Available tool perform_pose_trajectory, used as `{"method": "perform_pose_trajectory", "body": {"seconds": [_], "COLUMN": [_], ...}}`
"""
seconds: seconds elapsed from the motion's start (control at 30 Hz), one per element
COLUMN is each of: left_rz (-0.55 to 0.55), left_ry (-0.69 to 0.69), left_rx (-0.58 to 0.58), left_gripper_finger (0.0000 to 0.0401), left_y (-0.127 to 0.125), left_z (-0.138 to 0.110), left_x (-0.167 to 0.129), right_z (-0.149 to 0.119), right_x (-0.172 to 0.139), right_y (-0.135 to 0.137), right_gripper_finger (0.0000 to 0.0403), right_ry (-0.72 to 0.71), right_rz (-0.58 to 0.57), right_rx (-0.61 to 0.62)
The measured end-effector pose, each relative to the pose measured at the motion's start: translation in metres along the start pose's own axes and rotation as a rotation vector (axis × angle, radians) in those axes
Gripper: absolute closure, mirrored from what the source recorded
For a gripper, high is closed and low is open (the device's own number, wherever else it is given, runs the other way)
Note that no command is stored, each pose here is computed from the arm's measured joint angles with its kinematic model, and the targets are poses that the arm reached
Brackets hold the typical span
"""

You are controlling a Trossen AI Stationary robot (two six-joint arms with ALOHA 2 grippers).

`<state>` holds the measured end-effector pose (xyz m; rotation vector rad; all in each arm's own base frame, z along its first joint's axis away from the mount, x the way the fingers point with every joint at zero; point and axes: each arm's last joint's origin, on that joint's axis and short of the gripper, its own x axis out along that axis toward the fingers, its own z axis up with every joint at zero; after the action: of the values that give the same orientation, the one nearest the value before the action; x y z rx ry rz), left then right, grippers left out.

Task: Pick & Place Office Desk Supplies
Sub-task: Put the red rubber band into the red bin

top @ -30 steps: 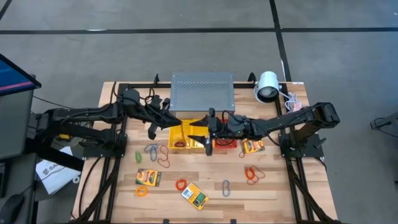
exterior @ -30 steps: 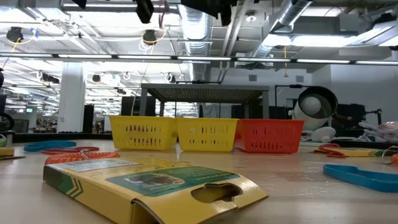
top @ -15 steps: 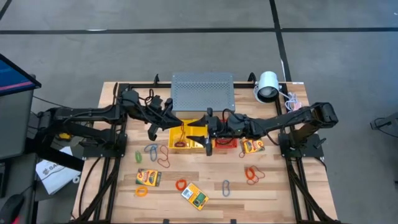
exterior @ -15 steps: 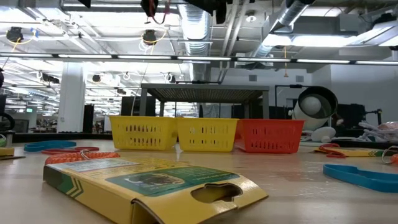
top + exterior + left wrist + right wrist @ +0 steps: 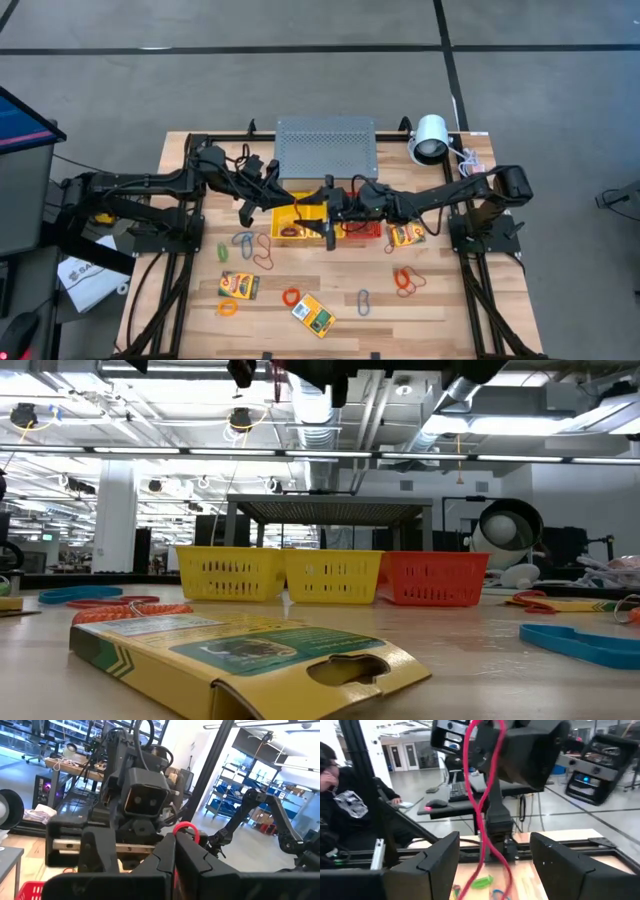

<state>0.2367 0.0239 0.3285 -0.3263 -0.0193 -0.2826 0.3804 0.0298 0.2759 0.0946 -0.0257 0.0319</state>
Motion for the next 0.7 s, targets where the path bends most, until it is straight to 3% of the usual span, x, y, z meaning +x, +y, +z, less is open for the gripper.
{"method": "perform_pose_trajectory", "body": {"seconds": [0.23, 0.4, 0.6, 0.7], "left_rz": [-0.006, -0.007, -0.007, -0.007], "left_ry": [-0.003, -0.002, -0.002, -0.002], "left_rx": [0.001, 0.001, 0.001, 0.001], "left_gripper_finger": [0.0401, 0.0401, 0.0401, 0.0401], "left_y": [-0.0011, -0.0015, -0.0015, -0.0015], "left_z": [0.0001, 0.0, 0.0, 0.0], "left_x": [0.0003, 0.0004, 0.0004, 0.0004], "right_z": [-0.0026, -0.0043, -0.004, -0.0041], "right_x": [0.0051, 0.0053, 0.0053, 0.0053], "right_y": [-0.002, -0.0014, -0.002, -0.0018], "right_gripper_finger": [0.02, 0.0268, 0.0376, 0.0393], "right_ry": [0.02, 0.035, 0.034, 0.034], "right_rz": [0.021, 0.023, 0.022, 0.022], "right_rx": [0.013, 0.02, 0.03, 0.03]}}
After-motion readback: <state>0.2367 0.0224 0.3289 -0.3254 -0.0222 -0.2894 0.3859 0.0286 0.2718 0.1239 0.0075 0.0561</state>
